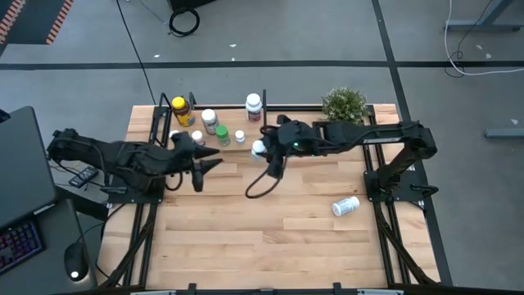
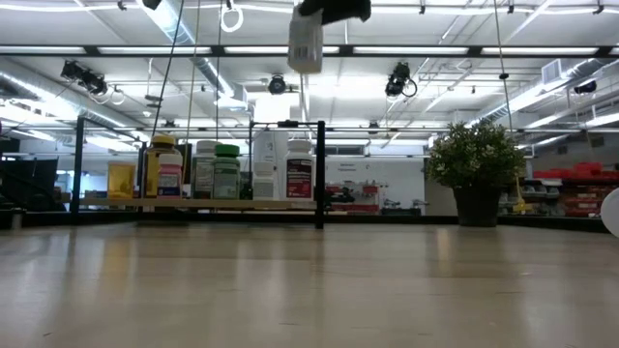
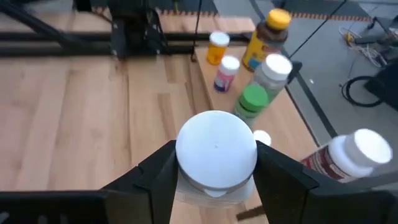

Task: Pick and place medicine bottles onto shelf by color
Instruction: Put the blue medicine bottle on the shelf, then put the white medicine bottle on the shelf

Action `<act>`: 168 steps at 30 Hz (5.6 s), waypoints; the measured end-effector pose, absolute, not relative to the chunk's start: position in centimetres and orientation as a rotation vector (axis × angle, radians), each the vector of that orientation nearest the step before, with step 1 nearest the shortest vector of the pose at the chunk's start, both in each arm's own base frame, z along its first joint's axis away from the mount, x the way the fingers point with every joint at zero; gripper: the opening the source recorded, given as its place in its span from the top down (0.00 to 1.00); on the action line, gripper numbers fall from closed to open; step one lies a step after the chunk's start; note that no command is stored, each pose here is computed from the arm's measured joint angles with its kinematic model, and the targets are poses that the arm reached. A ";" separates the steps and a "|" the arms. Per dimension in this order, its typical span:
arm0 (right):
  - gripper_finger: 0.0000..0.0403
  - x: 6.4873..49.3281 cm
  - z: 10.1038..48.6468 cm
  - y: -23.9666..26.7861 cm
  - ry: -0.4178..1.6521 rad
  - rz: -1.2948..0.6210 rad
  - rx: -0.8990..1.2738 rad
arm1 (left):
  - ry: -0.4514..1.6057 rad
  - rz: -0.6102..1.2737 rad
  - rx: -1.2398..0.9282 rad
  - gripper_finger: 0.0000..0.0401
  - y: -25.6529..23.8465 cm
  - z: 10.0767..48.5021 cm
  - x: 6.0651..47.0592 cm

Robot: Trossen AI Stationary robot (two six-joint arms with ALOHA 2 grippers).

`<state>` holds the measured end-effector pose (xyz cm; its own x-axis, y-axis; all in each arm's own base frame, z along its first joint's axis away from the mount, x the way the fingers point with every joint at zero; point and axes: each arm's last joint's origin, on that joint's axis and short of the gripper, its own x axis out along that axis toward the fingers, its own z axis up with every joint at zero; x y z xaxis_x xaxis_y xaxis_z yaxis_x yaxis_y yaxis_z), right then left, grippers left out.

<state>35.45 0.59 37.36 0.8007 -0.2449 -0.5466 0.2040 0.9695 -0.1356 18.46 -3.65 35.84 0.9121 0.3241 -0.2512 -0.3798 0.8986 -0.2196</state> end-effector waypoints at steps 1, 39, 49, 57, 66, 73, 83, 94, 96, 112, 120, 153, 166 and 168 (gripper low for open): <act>0.52 35.8 36.9 0.4 0.611 -0.245 -0.077 | 0.203 0.367 -0.273 0.60 -3.6 36.0 18.2; 0.52 42.7 29.5 -8.0 0.634 -0.464 -0.080 | -0.069 0.179 -0.380 0.60 -2.4 40.1 12.9; 0.52 42.7 33.6 -11.4 0.466 -0.520 -0.067 | -0.068 0.180 -0.367 0.60 -2.4 40.1 13.0; 0.52 42.2 34.2 -14.0 0.392 -0.553 -0.028 | -0.074 0.182 -0.367 0.60 -2.4 40.1 13.0; 0.52 43.5 32.2 -14.7 0.400 -0.542 -0.009 | -0.079 0.208 -0.359 0.60 -2.3 40.1 12.9; 0.52 46.0 29.8 -15.9 0.442 -0.538 -0.005 | -0.091 0.215 -0.372 0.60 -2.3 40.2 13.0; 0.52 49.0 28.4 -17.8 0.595 -0.545 -0.009 | -0.100 0.215 -0.379 0.60 -2.3 40.3 12.9; 0.52 49.1 28.2 -18.1 0.613 -0.519 0.050 | -0.094 0.216 -0.371 0.60 -2.3 40.3 13.0; 0.52 49.0 28.2 -18.1 0.613 -0.515 0.058 | -0.092 0.217 -0.367 0.60 -2.3 40.2 13.0; 0.52 48.5 27.4 -17.9 0.693 -0.544 0.155 | -0.092 0.216 -0.365 0.60 -2.3 40.2 13.0; 0.52 48.2 26.8 -18.6 0.672 -0.629 0.247 | -0.096 0.216 -0.367 0.60 -2.3 40.3 13.0; 0.46 48.5 24.2 -18.5 0.628 -0.657 0.291 | -0.092 0.217 -0.325 0.60 -2.3 40.3 12.9; 0.42 48.7 24.4 -18.7 0.602 -0.646 0.264 | -0.092 0.217 -0.323 0.60 -2.3 40.3 12.9; 0.42 48.7 24.5 -18.8 0.591 -0.638 0.267 | -0.092 0.217 -0.323 0.60 -2.3 40.3 12.9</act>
